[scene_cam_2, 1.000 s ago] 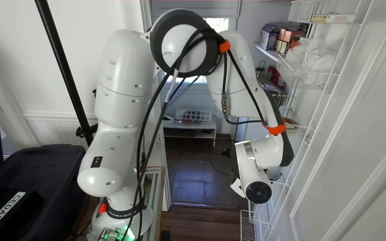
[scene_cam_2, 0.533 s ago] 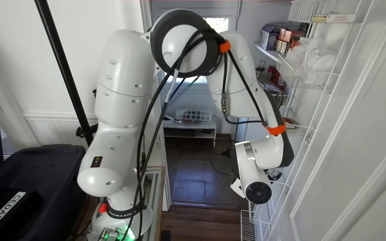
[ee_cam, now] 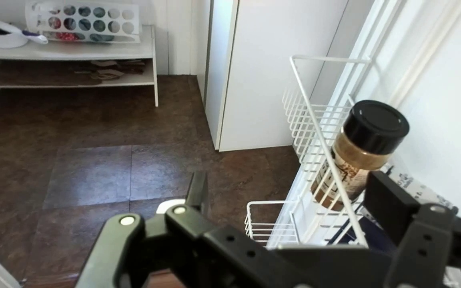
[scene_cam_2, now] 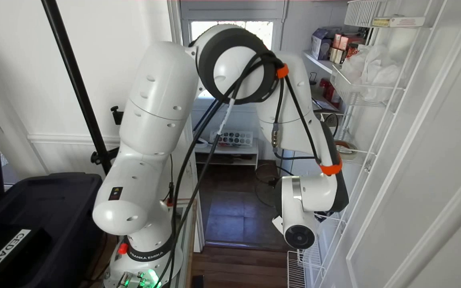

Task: Move the spice bottle to the rack above it

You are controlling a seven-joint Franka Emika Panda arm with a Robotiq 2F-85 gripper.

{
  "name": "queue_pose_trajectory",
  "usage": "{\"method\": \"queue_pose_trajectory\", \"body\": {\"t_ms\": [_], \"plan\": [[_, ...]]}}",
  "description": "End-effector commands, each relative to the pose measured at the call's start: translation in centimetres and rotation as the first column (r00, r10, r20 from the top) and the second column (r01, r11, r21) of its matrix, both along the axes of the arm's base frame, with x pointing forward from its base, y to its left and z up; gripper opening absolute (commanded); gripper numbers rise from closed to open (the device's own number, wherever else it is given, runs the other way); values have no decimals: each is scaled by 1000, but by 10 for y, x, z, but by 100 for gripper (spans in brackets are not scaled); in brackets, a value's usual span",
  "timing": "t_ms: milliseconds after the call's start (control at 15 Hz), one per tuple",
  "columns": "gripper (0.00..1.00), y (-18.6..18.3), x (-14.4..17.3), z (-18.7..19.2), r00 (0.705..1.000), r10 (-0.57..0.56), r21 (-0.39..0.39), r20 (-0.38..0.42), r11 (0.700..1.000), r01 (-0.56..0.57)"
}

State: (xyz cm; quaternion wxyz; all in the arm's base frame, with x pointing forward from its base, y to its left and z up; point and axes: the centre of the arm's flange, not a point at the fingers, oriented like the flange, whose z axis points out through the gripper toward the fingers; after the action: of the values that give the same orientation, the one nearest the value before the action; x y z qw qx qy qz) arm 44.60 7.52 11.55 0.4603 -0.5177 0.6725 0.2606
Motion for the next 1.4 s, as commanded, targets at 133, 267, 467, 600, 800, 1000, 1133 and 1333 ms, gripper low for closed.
{"method": "queue_pose_trajectory", "body": {"t_ms": [133, 267, 467, 600, 800, 1000, 1133, 1333], "plan": [[100, 17, 17, -19, 991, -129, 186, 42, 975, 119], [100, 20, 20, -25, 987, -151, 225, 56, 965, 135], [100, 23, 25, -37, 979, -187, 255, 79, 953, 161], [100, 25, 28, -43, 972, -218, 280, 83, 942, 187], [100, 31, 33, -50, 967, -242, 308, 85, 929, 206], [100, 39, 36, -57, 964, -254, 326, 75, 920, 217], [100, 45, 36, -61, 963, -260, 335, 71, 915, 223], [100, 56, 37, -68, 957, -281, 345, 72, 907, 241]]}}
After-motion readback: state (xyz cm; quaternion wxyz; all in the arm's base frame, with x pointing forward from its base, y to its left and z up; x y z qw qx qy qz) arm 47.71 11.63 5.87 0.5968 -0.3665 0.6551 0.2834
